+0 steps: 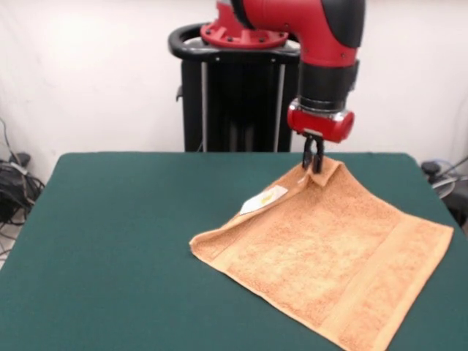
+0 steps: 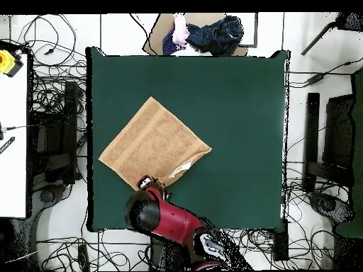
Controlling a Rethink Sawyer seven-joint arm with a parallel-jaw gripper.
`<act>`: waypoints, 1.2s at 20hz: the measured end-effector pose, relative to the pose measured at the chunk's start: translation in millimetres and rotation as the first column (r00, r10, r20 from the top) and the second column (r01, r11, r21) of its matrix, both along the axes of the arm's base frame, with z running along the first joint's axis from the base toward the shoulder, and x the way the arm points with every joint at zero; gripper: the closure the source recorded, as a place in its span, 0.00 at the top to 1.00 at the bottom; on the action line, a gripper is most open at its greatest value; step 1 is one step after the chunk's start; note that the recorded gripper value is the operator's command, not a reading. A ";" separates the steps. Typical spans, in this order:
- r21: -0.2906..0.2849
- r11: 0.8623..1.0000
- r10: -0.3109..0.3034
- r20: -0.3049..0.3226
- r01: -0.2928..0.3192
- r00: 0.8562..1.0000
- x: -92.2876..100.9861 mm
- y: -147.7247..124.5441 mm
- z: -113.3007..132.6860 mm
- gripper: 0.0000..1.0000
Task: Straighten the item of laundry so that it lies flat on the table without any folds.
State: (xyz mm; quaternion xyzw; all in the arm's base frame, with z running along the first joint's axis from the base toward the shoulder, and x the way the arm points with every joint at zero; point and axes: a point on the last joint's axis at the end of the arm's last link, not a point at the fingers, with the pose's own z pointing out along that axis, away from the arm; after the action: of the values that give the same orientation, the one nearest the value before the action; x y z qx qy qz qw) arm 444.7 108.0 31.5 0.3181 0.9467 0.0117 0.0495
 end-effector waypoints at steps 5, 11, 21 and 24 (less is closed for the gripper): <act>0.003 1.000 0.008 0.009 -0.008 1.000 -4.5 -1.2 0.0 0.00; 0.011 1.000 0.006 0.004 -0.006 1.000 -9.5 -7.7 0.1 0.00; 0.007 1.000 0.023 0.012 -0.023 1.000 -14.4 -11.1 -5.6 1.00; 0.002 1.000 0.030 0.018 -0.030 0.999 -16.7 -8.4 -9.9 1.00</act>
State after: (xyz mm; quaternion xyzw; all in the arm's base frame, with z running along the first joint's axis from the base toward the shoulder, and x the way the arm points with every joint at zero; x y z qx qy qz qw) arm 428.0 99.6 21.7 0.3040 0.9508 0.0166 0.0576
